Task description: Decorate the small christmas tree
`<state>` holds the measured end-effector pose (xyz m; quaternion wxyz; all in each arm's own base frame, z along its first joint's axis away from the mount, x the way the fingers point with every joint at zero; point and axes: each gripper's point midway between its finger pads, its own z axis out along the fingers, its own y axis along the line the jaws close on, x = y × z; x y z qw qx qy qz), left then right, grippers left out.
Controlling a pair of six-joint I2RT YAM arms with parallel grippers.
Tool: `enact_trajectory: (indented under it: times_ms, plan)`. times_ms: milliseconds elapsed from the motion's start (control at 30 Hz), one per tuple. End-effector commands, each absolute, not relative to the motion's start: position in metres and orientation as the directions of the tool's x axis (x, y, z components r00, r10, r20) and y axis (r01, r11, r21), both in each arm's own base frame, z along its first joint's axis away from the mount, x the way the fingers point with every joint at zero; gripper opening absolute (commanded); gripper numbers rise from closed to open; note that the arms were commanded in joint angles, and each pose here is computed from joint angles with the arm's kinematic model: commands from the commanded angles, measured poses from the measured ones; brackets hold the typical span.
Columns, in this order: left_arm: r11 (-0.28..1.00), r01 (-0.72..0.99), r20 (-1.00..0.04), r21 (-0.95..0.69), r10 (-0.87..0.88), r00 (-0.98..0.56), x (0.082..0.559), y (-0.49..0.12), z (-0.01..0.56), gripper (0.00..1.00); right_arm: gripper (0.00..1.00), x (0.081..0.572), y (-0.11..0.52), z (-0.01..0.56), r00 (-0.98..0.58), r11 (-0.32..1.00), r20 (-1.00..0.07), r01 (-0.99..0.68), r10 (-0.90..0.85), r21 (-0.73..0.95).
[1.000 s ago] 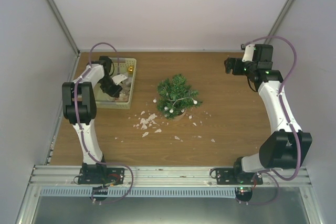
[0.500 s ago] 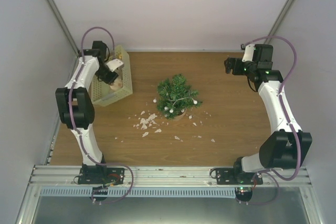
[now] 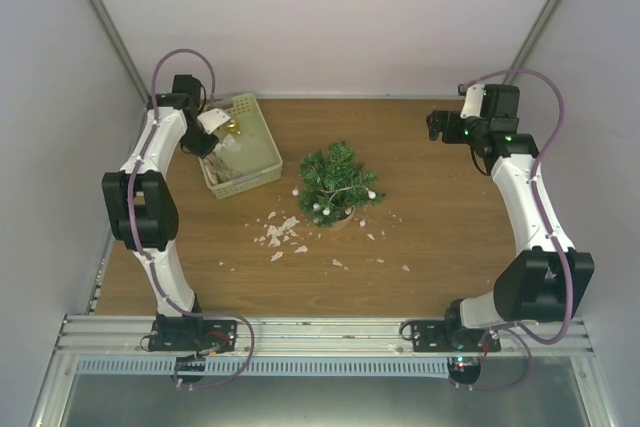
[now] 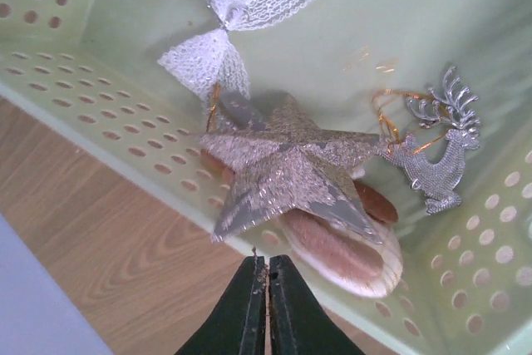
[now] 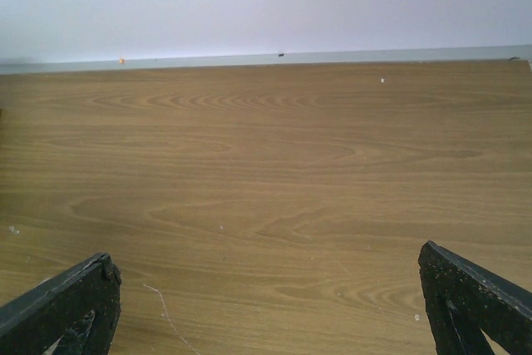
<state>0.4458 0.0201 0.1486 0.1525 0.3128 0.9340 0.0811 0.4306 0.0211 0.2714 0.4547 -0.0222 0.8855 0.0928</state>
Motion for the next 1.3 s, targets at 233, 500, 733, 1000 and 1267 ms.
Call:
enact_trajectory:
  times_ms: [233, 500, 733, 1000, 1267]
  plan:
    - [0.805, 0.566, -0.232, 0.178, 0.594, -0.770, 0.468, 0.007, 0.098, 0.09, 0.97, 0.424, 0.024, 0.285, -0.554, 0.982, -0.832, -0.141, 0.028, 0.127]
    - [0.777, 0.581, -0.171, 0.244, 0.624, -0.763, 0.461, 0.018, 0.094, 0.47, 0.98, 0.423, 0.024, 0.283, -0.555, 0.982, -0.831, -0.140, 0.029, 0.128]
    - [0.738, 0.554, -0.123, 0.386, 0.636, -0.762, 0.478, 0.065, 0.103, 0.48, 0.98, 0.420, 0.026, 0.279, -0.563, 0.980, -0.826, -0.145, 0.029, 0.134]
    - [0.695, 0.543, -0.097, 0.472, 0.653, -0.751, 0.492, 0.099, 0.123, 0.51, 0.99, 0.418, 0.027, 0.276, -0.566, 0.979, -0.824, -0.148, 0.031, 0.139]
    - [0.738, 0.581, -0.185, 0.344, 0.660, -0.728, 0.481, 0.071, 0.137, 0.53, 0.99, 0.417, 0.028, 0.276, -0.566, 0.977, -0.824, -0.150, 0.039, 0.149]
